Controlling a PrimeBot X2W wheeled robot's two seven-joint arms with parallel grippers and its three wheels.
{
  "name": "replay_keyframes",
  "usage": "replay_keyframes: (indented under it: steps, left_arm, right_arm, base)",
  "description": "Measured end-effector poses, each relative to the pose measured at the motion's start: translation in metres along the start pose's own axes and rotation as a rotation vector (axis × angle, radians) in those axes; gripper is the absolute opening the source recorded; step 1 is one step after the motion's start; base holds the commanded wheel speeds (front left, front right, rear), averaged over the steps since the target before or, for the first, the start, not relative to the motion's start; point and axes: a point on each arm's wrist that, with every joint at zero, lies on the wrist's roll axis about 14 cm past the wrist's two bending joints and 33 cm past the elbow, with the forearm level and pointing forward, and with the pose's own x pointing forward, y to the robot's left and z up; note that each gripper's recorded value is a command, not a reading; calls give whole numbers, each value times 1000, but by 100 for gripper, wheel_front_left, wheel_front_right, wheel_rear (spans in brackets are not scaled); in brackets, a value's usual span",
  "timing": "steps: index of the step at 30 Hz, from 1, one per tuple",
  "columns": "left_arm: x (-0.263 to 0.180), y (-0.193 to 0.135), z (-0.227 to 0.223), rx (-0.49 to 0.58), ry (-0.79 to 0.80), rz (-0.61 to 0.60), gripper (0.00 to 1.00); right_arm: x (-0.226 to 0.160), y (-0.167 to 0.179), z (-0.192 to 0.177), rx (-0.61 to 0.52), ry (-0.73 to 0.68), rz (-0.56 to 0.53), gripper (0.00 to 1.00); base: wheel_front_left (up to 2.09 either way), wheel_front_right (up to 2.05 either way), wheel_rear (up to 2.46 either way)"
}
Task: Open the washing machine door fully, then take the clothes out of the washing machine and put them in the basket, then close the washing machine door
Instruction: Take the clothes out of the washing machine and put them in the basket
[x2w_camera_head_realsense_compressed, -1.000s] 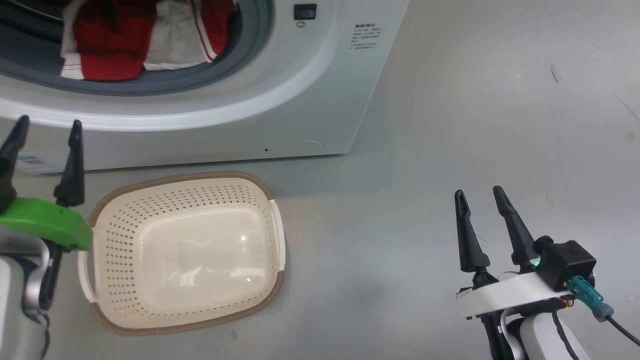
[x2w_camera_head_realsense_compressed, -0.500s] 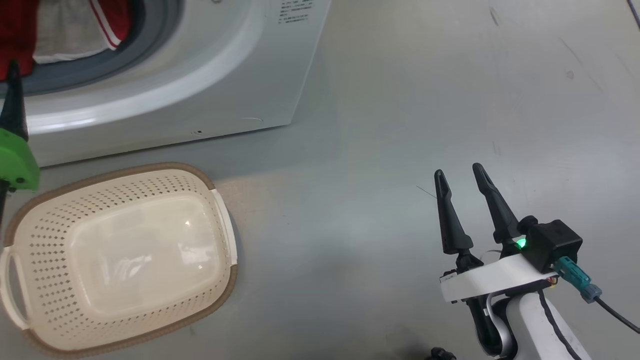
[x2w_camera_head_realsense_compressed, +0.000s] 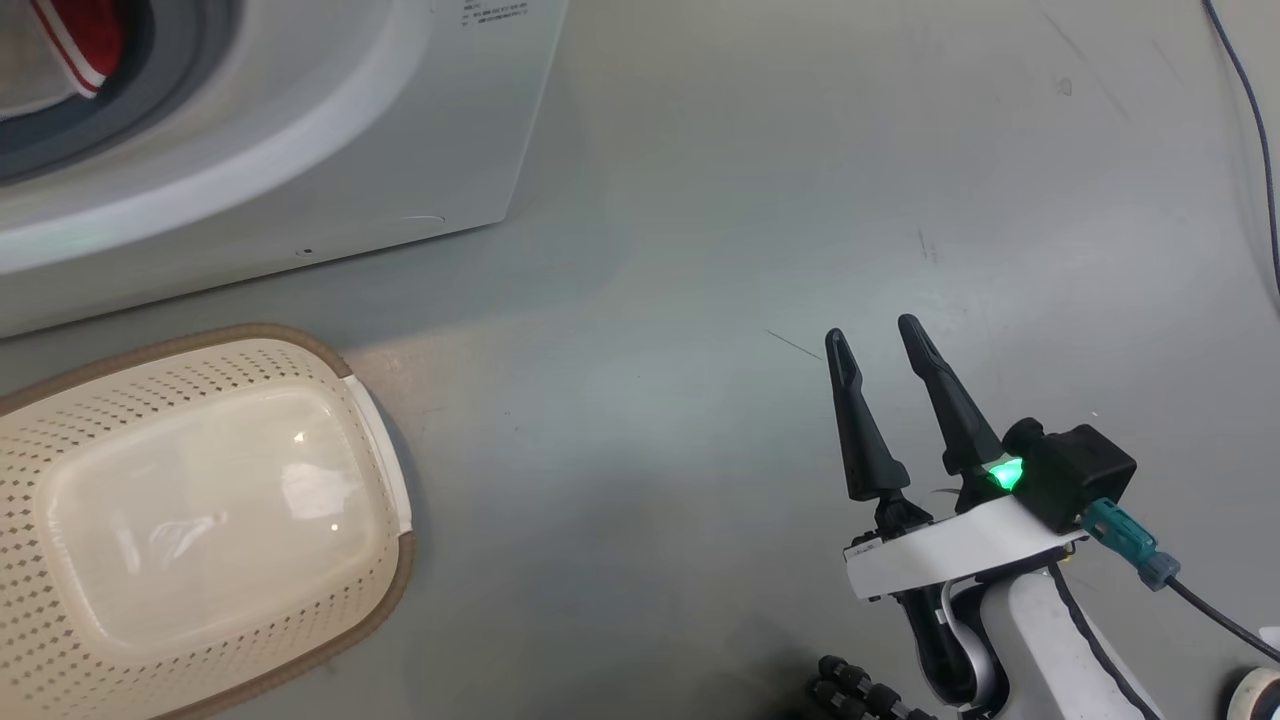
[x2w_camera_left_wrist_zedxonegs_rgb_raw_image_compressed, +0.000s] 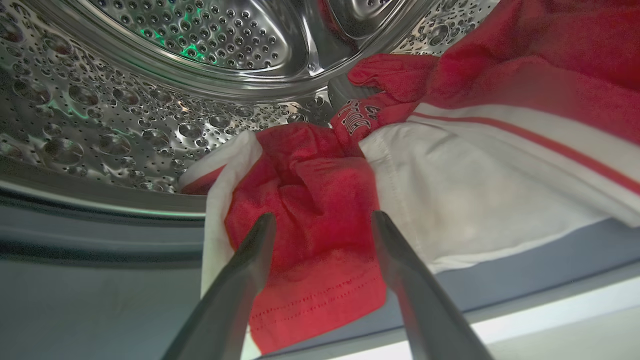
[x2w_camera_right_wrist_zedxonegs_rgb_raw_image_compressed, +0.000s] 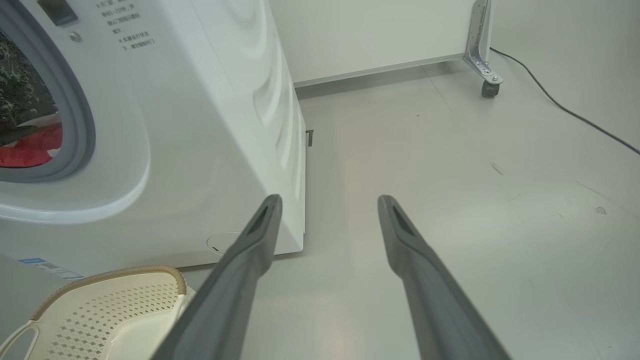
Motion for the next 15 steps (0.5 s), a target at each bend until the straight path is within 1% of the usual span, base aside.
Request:
replay_keyframes:
  steps: [7, 15]
  left_arm:
    - [21, 12, 0, 53, 46, 33, 100]
    - [38, 0, -10, 105, 100, 18, 100]
  right_arm:
    - [1, -5, 2, 19, -2, -27, 100]
    - [-2, -10, -2, 19, 10, -56, 100]
  base:
    - [0, 0, 0]
    - [0, 0, 0]
